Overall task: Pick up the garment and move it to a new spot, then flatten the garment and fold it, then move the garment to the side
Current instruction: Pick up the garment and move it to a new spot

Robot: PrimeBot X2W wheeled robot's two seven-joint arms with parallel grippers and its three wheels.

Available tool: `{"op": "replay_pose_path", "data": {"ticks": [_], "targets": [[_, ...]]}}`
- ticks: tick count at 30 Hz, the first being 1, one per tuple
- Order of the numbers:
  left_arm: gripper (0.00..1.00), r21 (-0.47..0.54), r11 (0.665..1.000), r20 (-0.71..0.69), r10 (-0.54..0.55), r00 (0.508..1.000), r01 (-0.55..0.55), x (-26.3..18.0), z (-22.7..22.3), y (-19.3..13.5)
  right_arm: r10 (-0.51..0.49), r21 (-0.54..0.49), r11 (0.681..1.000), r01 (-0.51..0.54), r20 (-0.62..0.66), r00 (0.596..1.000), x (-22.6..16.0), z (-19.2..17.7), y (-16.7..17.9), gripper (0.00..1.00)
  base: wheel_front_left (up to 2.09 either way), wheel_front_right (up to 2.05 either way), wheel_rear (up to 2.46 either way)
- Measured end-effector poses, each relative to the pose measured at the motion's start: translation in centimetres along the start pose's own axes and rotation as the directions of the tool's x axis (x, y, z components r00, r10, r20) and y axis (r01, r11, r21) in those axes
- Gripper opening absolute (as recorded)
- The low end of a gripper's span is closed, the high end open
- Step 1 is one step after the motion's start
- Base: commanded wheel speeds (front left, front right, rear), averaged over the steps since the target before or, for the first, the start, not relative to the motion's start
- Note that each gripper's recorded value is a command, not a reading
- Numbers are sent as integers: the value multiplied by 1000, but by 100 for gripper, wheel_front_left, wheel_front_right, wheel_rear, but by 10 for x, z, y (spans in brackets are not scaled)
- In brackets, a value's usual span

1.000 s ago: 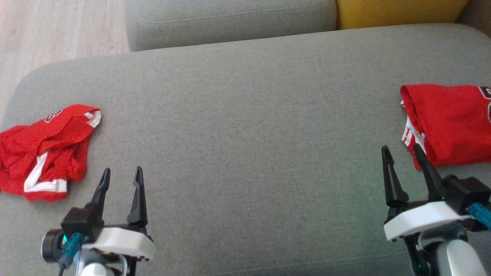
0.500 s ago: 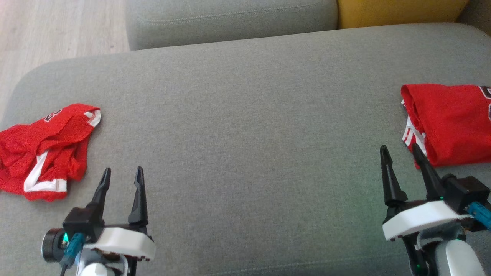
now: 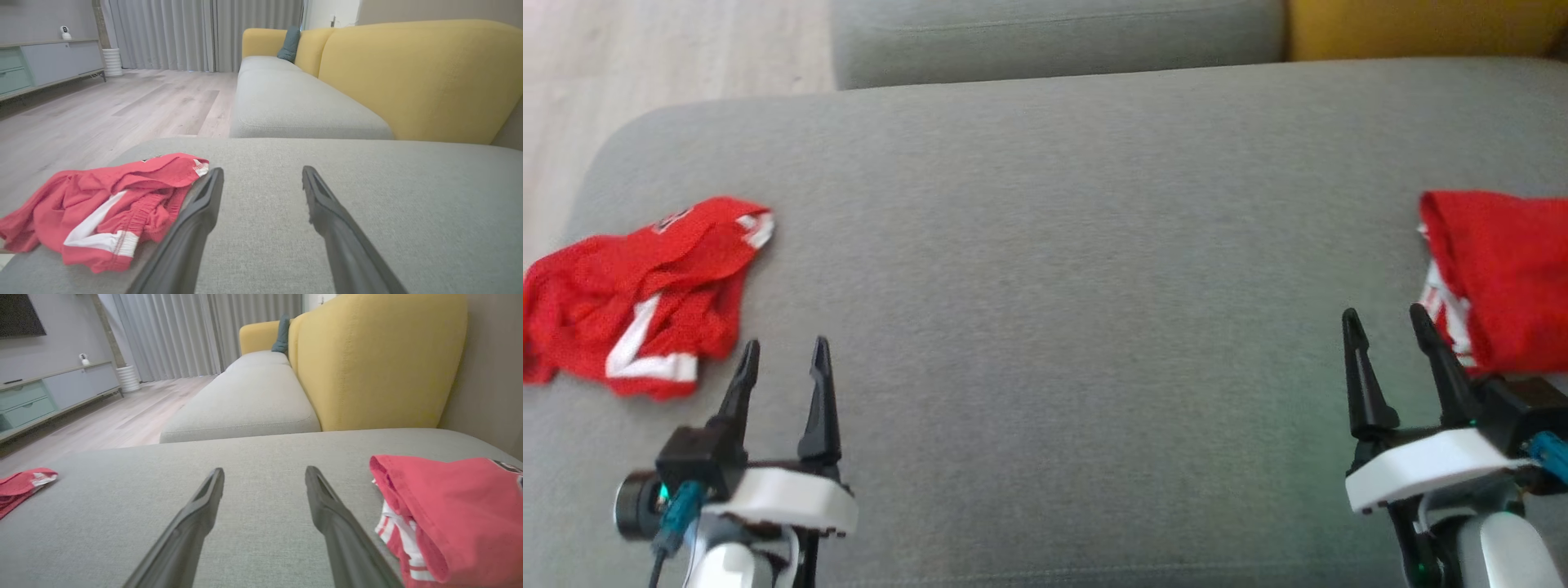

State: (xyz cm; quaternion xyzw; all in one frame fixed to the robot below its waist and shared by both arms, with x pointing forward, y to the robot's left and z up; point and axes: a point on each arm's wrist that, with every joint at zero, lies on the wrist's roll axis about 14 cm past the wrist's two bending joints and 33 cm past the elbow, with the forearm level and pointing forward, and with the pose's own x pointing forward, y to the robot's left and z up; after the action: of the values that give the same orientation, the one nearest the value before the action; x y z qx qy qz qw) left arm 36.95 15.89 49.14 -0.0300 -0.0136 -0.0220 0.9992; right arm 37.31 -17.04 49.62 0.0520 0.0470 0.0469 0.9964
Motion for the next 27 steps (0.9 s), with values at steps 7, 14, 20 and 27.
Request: {"op": "replay_pose_path", "data": {"ticks": [7,14,20,27], "targets": [[100,8,995,46,96,994,-96,-14,16,29,119,-16,993,-119,-21,993,20,-2,39,100,0,0,0],[100,20,969,94,243,965,-246,-46,33,75,282,-27,959,-283,-27,959,38,1,96,100,0,0,0],[100,32,941,133,330,935,-337,-68,46,99,375,-29,926,-376,-35,927,42,1,130,100,0,0,0],[100,35,922,136,378,916,-386,-91,46,113,429,-38,902,-430,-27,903,42,5,151,100,0,0,0]]}}
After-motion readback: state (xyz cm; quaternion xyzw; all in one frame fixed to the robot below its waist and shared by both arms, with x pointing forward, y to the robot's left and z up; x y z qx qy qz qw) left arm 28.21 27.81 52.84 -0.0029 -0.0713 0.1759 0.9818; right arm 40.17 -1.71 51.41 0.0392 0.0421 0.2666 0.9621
